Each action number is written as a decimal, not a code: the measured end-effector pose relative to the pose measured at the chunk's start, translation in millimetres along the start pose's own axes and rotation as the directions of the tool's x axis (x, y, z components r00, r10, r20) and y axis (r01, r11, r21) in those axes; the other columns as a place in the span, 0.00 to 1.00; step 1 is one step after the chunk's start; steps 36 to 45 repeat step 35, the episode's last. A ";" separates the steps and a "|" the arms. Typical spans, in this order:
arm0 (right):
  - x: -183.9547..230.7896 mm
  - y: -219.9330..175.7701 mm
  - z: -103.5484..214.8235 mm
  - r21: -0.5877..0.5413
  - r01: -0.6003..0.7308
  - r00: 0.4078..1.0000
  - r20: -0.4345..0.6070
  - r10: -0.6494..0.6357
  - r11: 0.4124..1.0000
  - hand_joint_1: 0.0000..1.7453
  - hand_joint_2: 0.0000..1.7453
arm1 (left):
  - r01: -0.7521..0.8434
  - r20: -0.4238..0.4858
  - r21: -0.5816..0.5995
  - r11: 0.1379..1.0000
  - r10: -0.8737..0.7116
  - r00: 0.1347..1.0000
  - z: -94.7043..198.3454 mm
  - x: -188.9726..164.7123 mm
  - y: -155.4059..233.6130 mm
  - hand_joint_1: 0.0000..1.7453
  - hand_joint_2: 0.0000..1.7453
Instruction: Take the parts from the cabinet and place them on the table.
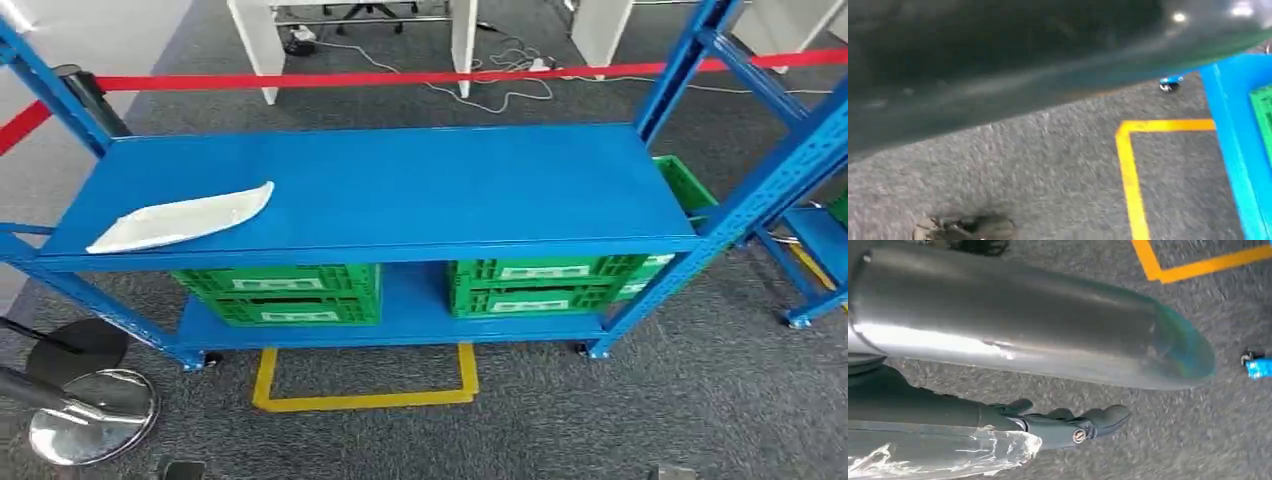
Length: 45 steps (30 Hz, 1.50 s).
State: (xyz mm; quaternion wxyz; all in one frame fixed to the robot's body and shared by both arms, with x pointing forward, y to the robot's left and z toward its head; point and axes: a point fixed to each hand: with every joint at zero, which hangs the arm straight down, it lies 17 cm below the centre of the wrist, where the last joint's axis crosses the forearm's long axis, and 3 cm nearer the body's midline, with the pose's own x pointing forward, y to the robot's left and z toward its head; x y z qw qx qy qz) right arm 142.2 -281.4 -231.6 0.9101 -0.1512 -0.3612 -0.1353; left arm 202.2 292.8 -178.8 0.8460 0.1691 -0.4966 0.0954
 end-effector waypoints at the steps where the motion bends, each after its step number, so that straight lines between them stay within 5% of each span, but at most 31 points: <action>1: -1.4 -1.3 0.6 -0.004 0.008 1.000 -0.004 -0.008 1.000 0.00 0.00 | 0.001 0.000 -0.003 1.000 -0.001 1.000 0.4 -0.1 -1.1 0.00 0.00; 2: -2.2 -2.8 0.5 -0.012 0.017 1.000 -0.008 -0.018 1.000 0.00 0.00 | 0.001 -0.002 -0.005 1.000 -0.001 1.000 1.2 -0.9 -1.4 0.00 1.00; 8: -2.9 -7.3 -2.3 -0.033 0.052 0.998 -0.030 -0.053 0.998 0.00 0.00 | -0.012 0.001 -0.006 1.000 0.012 1.000 -2.0 2.0 -2.5 0.00 1.00; 9: -3.9 -8.2 -1.9 -0.036 0.054 0.998 -0.033 -0.056 0.998 0.00 1.00 | -0.015 -0.001 -0.007 1.000 0.015 1.000 -2.3 2.1 -2.9 0.00 1.00; 13: -3.6 -6.9 -1.4 -0.024 0.045 0.999 -0.027 -0.046 0.999 0.00 1.00 | -0.004 0.004 -0.017 1.000 0.004 1.000 -4.4 3.6 -4.3 0.00 1.00; 14: -2.6 -4.3 -1.1 -0.010 0.038 0.999 -0.022 -0.038 0.999 0.00 0.00 | -0.001 0.003 -0.034 0.999 0.001 1.000 -4.4 3.3 -8.1 0.00 0.00; 21: 4.4 11.6 2.8 0.076 0.079 0.997 0.011 -0.080 0.994 0.00 0.00 | -0.030 -0.015 -0.067 0.997 0.029 0.999 -1.6 -1.2 -13.5 0.00 0.00; 45: 3.7 12.8 3.9 0.085 0.085 0.996 0.011 -0.086 0.993 0.00 0.00 | -0.029 -0.032 -0.061 0.998 0.027 0.999 0.3 -6.7 -12.3 0.00 0.00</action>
